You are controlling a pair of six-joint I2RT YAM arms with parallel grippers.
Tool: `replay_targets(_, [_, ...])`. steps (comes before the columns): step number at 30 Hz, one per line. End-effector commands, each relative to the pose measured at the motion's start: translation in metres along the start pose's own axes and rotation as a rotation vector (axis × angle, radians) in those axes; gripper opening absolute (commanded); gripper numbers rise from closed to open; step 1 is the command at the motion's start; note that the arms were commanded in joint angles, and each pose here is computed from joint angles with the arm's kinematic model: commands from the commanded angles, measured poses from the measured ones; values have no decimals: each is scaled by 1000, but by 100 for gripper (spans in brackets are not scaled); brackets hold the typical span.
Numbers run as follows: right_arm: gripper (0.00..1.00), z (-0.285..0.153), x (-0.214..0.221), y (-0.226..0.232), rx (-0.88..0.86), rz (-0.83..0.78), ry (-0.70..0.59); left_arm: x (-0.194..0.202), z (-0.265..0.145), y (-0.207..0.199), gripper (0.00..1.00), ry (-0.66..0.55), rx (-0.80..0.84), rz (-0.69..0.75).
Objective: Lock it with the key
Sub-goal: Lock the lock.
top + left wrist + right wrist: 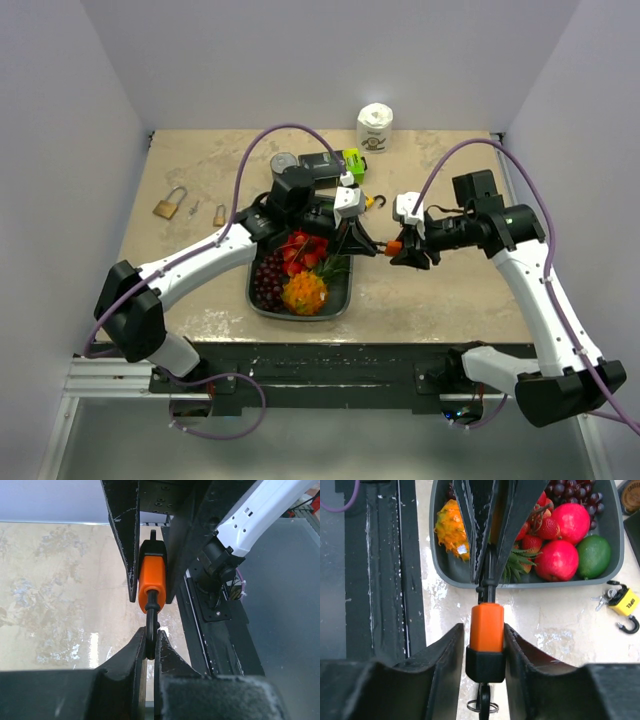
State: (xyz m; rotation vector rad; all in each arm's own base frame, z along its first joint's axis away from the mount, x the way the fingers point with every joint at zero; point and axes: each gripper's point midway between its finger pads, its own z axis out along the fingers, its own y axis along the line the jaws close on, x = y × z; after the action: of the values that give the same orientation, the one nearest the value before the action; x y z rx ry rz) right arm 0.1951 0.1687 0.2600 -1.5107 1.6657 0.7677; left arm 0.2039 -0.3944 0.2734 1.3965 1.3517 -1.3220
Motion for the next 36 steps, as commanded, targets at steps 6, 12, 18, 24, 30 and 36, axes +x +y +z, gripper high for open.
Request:
replay_targets(6, [5, 14, -14, 8, -73, -4, -47, -36, 0, -15, 0, -90, 11, 127])
replay_targets(12, [0, 22, -29, 10, -92, -1, -96, -42, 14, -24, 0, -114, 14, 168])
replay_targets(18, [0, 29, -48, 14, -109, 2, -153, -42, 31, -34, 0, -135, 59, 167])
replay_targets(24, [0, 33, -70, 15, -105, -22, -210, -36, 41, -44, 0, -148, 121, 142])
replay_targets(30, [0, 37, -80, 14, -106, -28, -248, -36, 48, -58, 0, -165, 172, 152])
replay_targets(36, [0, 43, -85, 22, -131, -49, -263, -34, 52, -68, 0, -177, 209, 166])
